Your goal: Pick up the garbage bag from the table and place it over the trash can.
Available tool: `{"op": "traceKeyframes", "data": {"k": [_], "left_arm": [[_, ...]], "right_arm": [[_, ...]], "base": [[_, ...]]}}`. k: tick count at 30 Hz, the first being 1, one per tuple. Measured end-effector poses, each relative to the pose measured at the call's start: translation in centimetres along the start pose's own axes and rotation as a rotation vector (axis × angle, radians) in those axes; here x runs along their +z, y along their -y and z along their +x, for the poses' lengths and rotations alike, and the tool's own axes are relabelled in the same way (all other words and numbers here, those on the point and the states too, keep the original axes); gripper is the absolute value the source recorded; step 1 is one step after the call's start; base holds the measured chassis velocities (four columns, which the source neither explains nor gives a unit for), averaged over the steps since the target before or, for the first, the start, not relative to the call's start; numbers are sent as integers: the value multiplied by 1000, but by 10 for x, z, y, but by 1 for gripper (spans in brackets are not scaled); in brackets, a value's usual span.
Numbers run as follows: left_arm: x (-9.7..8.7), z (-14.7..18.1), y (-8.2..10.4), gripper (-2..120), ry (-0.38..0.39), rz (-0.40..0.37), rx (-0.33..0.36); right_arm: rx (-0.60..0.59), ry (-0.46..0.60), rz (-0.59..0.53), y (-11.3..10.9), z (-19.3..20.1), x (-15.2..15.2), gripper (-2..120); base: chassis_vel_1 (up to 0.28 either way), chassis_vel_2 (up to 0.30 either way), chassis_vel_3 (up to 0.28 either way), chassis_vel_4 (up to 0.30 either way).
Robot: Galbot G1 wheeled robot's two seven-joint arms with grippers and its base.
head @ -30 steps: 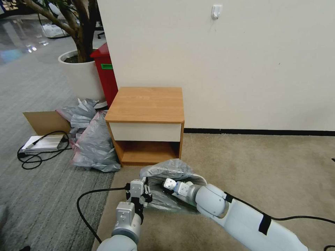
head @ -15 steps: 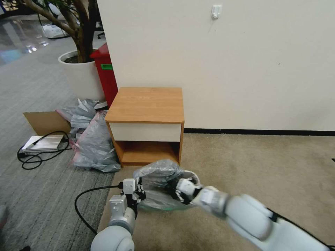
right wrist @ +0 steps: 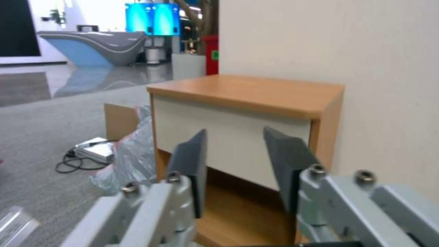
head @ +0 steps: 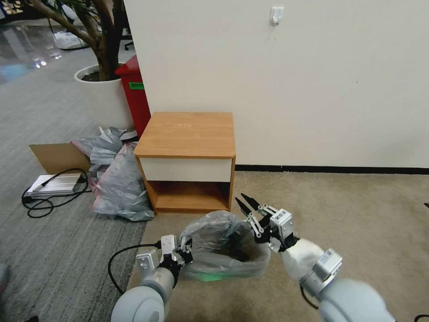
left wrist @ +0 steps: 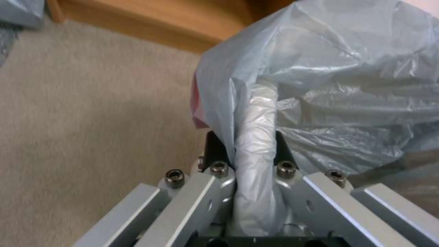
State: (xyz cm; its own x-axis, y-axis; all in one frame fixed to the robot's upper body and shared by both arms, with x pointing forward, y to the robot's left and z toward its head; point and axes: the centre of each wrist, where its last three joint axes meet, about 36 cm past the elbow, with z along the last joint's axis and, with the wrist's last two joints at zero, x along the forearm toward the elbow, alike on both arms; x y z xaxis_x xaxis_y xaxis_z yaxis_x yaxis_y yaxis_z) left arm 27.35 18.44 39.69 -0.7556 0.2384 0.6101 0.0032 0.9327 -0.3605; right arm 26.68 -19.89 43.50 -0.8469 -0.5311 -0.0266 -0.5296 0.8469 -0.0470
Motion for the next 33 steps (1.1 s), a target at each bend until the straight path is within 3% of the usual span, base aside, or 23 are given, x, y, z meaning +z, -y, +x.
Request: {"op": "traceKeyframes", "data": {"k": [3,9,15,21,25,27,29,33], "left_arm": [[6,-2,-3,4,-7,-9,5],[8,-4,-6,6,-14,-25,1],[9,-4,-7,30,-13,-32,-9],[10,-4,-8,47,-13,-33,-15],[11,-3,-8,67,-15,-39,-23],[11,-2,-8,69,-13,-43,-24],[9,2,-9,81,-2,-67,-30],[7,10,-12,93,51,-136,-33]], "right_arm": [[17,2,-21,-3,-3,9,51],[32,3,-41,-4,-6,18,69],[35,2,-56,-1,-9,25,95],[32,5,-60,1,-11,25,100],[32,1,-65,3,-13,26,100],[31,0,-66,3,-13,27,100],[31,-1,-67,3,-13,27,100],[58,0,-72,2,-14,27,100]], "base": [[0,0,0,0],[0,0,0,0],[0,0,0,0],[0,0,0,0],[0,0,0,0],[0,0,0,0],[0,0,0,0],[0,0,0,0]]}}
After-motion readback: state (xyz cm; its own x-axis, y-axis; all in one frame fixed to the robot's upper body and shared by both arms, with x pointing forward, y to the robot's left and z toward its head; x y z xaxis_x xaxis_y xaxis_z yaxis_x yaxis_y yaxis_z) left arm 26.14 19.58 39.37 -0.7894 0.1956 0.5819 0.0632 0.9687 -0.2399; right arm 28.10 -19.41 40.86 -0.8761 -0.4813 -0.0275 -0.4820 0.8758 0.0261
